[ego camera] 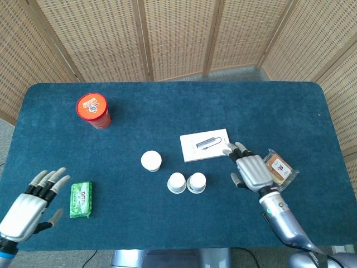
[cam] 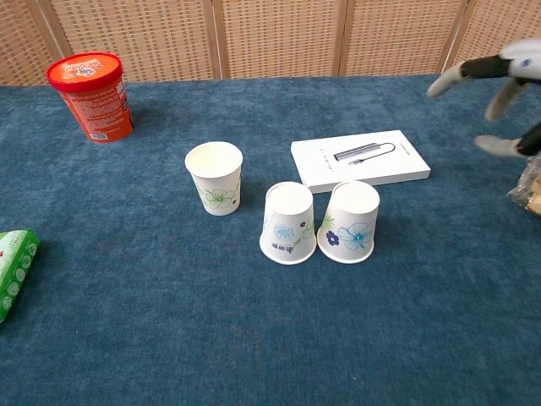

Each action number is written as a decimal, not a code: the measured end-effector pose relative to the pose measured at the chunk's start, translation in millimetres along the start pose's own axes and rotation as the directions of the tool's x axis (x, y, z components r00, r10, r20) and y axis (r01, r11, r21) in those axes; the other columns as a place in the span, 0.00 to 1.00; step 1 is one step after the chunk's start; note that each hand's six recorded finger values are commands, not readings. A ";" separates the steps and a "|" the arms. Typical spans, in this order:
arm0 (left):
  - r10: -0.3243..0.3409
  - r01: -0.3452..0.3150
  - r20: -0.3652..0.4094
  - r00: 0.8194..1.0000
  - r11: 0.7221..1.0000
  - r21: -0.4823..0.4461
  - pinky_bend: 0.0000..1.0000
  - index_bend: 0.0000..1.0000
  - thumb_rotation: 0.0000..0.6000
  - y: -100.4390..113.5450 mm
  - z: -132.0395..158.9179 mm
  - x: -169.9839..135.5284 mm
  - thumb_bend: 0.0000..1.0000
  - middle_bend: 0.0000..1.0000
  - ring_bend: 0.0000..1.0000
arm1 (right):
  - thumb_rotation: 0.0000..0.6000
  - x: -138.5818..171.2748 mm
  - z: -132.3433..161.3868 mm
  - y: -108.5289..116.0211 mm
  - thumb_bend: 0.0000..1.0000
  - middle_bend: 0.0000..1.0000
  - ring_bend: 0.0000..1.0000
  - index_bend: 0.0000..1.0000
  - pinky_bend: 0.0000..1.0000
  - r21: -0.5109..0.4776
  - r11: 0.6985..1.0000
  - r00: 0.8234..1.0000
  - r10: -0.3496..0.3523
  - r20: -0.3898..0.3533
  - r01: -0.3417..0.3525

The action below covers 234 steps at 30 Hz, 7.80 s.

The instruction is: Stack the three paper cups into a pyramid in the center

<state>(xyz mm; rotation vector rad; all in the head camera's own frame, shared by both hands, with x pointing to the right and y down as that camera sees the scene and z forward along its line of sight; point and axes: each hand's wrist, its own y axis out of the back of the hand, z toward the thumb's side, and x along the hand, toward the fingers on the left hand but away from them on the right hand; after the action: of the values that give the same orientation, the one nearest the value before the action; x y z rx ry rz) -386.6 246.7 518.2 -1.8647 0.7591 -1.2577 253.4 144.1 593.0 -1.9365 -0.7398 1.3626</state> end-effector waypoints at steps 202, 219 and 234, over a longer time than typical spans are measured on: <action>-0.341 0.325 0.012 0.940 0.905 0.276 0.00 0.08 1.00 -83.8 11.8 243.3 0.45 0.00 0.00 | 1.00 85.2 -72.4 16.4 0.48 0.09 0.00 0.11 0.30 -0.071 0.994 0.978 -0.064 0.201 0.079; -0.330 0.301 0.071 0.941 0.917 0.262 0.00 0.16 1.00 -99.7 34.2 258.3 0.45 0.00 0.00 | 1.00 87.9 -79.9 17.4 0.48 0.09 0.00 0.11 0.31 -0.080 0.993 0.972 -0.069 0.223 0.088; -0.240 0.203 0.106 0.965 0.939 0.277 0.13 0.40 1.00 -93.7 35.0 260.3 0.45 0.00 0.00 | 1.00 89.7 -81.7 18.9 0.48 0.09 0.00 0.11 0.32 -0.088 0.991 0.971 -0.077 0.228 0.100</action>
<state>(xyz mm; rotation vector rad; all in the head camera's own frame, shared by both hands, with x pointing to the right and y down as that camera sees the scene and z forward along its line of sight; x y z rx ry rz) -258.9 98.3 716.8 -1.8291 0.2948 -1.2821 359.6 184.6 546.4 -1.8179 -1.0066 1.5309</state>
